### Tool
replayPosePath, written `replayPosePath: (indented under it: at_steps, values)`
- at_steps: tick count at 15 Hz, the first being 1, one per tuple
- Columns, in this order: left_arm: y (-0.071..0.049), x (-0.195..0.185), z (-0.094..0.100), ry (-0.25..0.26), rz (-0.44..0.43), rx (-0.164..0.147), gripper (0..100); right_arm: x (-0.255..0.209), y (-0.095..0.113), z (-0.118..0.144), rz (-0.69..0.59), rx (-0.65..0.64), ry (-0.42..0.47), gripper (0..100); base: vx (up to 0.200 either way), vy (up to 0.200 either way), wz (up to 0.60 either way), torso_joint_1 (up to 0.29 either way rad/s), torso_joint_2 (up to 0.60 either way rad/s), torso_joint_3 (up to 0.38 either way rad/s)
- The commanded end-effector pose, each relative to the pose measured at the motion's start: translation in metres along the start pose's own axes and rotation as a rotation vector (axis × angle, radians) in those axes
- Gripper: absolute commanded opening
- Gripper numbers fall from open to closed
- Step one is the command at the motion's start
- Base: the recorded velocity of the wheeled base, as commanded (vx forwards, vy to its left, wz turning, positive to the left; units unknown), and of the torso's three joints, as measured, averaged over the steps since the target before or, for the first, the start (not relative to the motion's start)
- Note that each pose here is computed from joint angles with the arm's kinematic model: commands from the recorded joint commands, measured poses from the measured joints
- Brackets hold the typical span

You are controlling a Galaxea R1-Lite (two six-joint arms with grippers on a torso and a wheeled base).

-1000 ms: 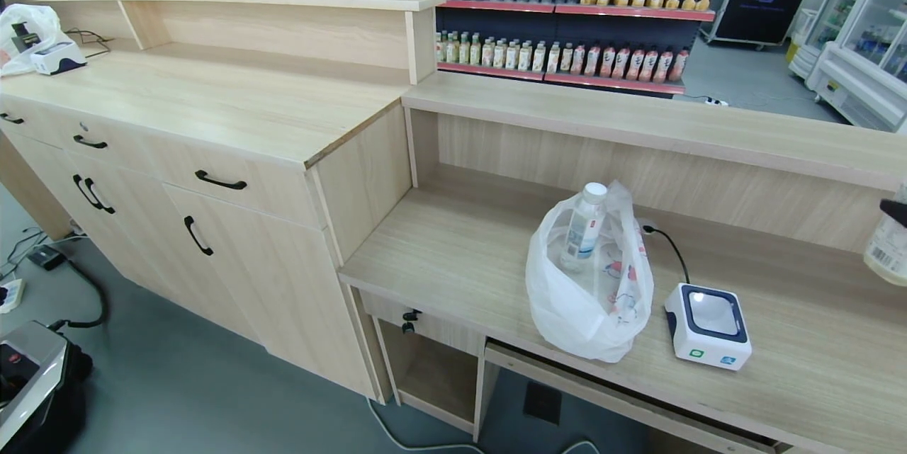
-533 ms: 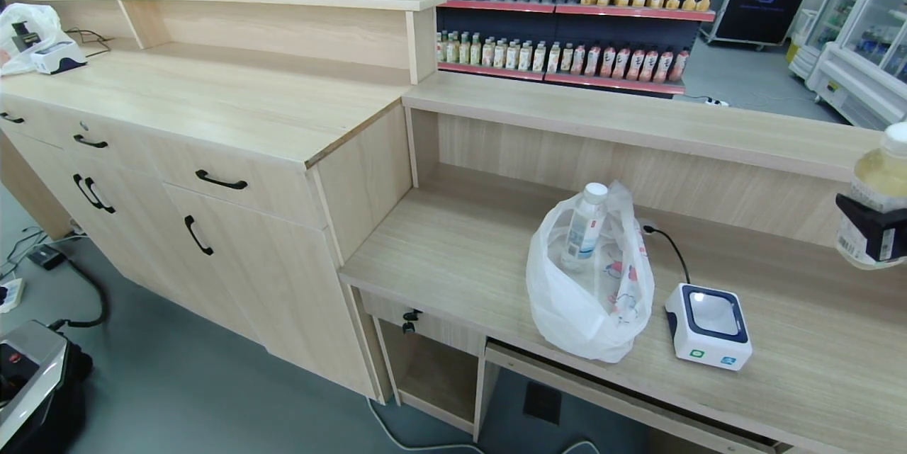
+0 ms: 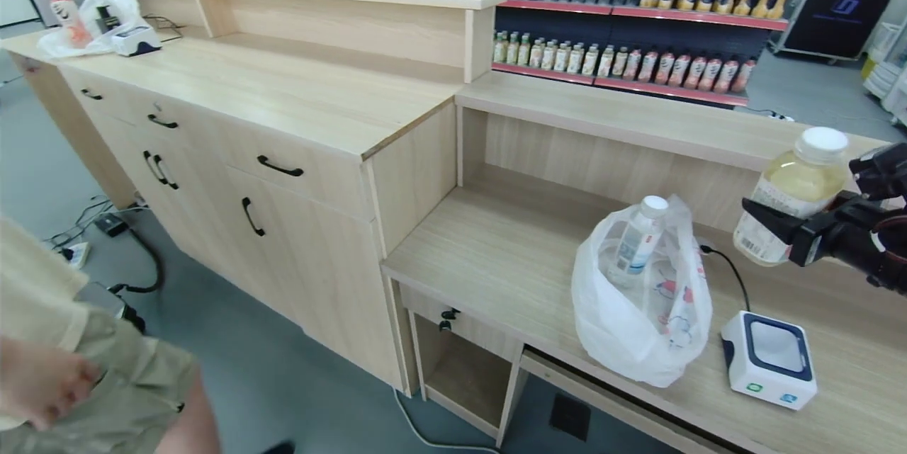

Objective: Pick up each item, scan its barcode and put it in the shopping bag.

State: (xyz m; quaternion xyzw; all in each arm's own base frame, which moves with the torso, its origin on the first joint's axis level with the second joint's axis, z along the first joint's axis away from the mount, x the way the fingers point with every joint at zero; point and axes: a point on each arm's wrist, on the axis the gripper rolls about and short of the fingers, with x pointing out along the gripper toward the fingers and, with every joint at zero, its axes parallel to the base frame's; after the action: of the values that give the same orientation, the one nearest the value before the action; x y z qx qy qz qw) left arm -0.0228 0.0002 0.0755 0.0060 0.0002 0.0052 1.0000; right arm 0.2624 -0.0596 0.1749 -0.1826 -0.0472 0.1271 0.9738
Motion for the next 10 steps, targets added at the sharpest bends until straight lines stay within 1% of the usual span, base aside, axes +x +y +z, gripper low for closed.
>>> replayPosePath:
  at_steps: [1, 3, 5, 6, 7, 8, 10]
  values:
    - [0.0, 0.0, 0.0, 0.0, 0.0, 0.0, 0, 0.004, 0.008, -0.014, 0.163, 0.079, 0.045, 0, 0.0, 0.0, 0.0, 0.0, 0.0, 0.0]
    - [0.0, 0.0, 0.0, 0.0, 0.0, 0.0, 0, 0.004, 0.015, -0.026, 0.308, 0.135, 0.086, 0, 0.0, 0.0, 0.0, 0.0, 0.0, 0.0]
    - [0.0, 0.0, 0.0, 0.0, 0.0, 0.0, 0, 0.006, 0.018, -0.048, 0.399, 0.095, 0.127, 0, 0.0, 0.0, 0.0, 0.0, 0.0, 0.0]
    - [0.0, 0.0, 0.0, 0.0, 0.0, 0.0, 0, 0.007, 0.018, -0.055, 0.422, 0.089, 0.134, 0, 0.0, 0.0, 0.0, 0.0, 0.0, 0.0]
    - [0.0, 0.0, 0.0, 0.0, 0.0, 0.0, 0, 0.009, 0.019, -0.07, 0.476, 0.089, 0.134, 0, 0.0, 0.0, 0.0, 0.0, 0.0, 0.0]
    - [0.0, 0.0, 0.0, 0.0, 0.0, 0.0, 0, 0.01, 0.019, -0.079, 0.499, 0.086, 0.133, 0, 0.0, 0.0, 0.0, 0.0, 0.0, 0.0]
    - [0.0, 0.0, 0.0, 0.0, 0.0, 0.0, 0, 0.02, 0.019, -0.105, 0.56, 0.053, 0.12, 0, 0.0, 0.0, 0.0, 0.0, 0.0, 0.0]
